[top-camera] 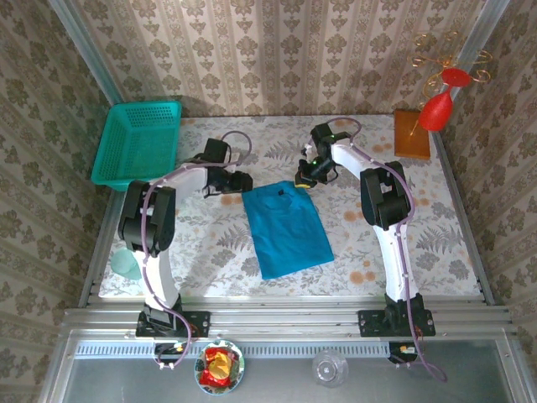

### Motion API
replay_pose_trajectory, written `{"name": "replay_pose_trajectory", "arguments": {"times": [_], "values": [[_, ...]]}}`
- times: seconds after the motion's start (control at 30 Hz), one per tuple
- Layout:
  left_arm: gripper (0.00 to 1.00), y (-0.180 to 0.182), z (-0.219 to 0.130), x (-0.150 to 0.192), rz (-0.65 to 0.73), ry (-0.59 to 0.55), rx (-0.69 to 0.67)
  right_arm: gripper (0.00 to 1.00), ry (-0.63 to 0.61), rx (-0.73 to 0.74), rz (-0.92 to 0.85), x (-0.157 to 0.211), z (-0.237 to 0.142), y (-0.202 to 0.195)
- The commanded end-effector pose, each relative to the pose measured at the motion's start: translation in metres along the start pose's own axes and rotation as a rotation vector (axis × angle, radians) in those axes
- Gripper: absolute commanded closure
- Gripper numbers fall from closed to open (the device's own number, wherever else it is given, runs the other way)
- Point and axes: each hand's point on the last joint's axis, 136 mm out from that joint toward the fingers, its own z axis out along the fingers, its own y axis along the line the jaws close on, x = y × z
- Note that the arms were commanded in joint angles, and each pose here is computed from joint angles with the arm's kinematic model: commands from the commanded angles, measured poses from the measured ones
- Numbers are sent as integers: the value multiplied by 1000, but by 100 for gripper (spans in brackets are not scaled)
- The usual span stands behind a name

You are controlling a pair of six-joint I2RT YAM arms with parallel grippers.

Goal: Fold the inside-out t-shirt

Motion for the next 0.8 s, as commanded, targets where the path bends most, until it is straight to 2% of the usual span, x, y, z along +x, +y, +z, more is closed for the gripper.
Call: {"name": "replay_pose_trajectory", "arguments": {"times": [0.0, 0.33, 0.47, 0.77], "values": [[51, 15, 10, 11, 28, 81, -6, 100, 41, 14, -4, 17, -7, 4], [49, -4, 21, 31, 14, 173, 151, 100, 36, 22, -8, 17, -11, 3], [50, -14, 17, 39, -2, 185, 238, 100, 32, 25, -11, 17, -12, 4], [50, -13, 8, 39, -80, 159, 337, 100, 30, 28, -6, 17, -13, 4]]}}
